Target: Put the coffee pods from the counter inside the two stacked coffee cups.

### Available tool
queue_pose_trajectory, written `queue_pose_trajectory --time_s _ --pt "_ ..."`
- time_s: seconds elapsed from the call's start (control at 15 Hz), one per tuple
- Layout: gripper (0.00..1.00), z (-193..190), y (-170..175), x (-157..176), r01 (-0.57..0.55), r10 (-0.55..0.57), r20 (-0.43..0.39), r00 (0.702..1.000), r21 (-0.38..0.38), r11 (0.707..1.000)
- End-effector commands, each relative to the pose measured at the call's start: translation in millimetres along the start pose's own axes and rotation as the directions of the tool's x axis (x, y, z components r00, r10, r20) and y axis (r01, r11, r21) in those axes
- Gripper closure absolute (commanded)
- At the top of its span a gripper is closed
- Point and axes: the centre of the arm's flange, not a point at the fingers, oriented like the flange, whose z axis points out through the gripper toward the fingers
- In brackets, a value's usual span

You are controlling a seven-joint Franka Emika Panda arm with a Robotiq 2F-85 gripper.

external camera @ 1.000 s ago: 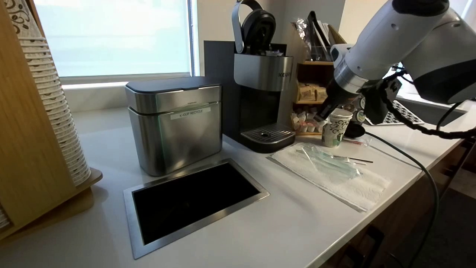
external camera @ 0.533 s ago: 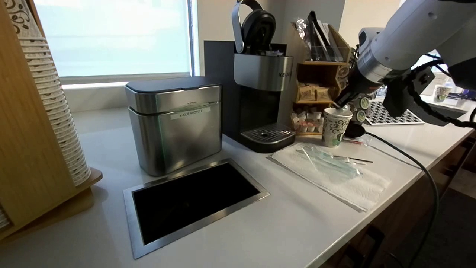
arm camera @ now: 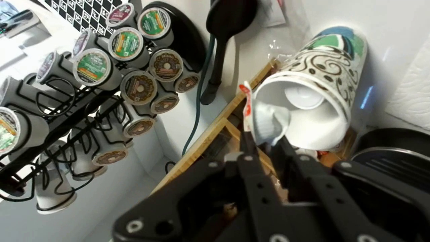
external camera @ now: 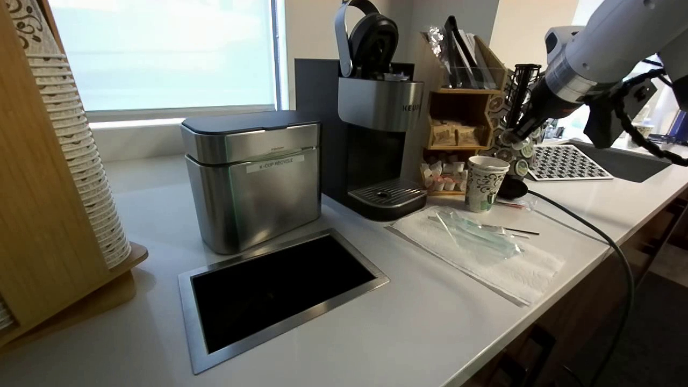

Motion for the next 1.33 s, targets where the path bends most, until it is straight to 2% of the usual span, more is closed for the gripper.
queue_pose_trajectory --time_s 0.0,0.33,0.73,0.8,0.87,0.93,1.27 --pt "0.95 9 16 17 0.096 -0.097 0.018 0.995 0.035 0.995" --pt "0.95 20 23 45 0.203 -0.206 0.042 0.978 0.071 0.977" --pt "0.95 33 16 65 0.276 -0.285 0.058 0.957 0.127 0.953" --pt "0.89 33 13 67 0.283 -0.293 0.059 0.954 0.132 0.95" --pt "0.57 34 11 68 0.287 -0.297 0.064 0.953 0.134 0.948" --pt "0.56 34 9 69 0.289 -0.299 0.065 0.952 0.137 0.948" --pt "0.2 32 6 73 0.305 -0.316 0.058 0.947 0.15 0.941"
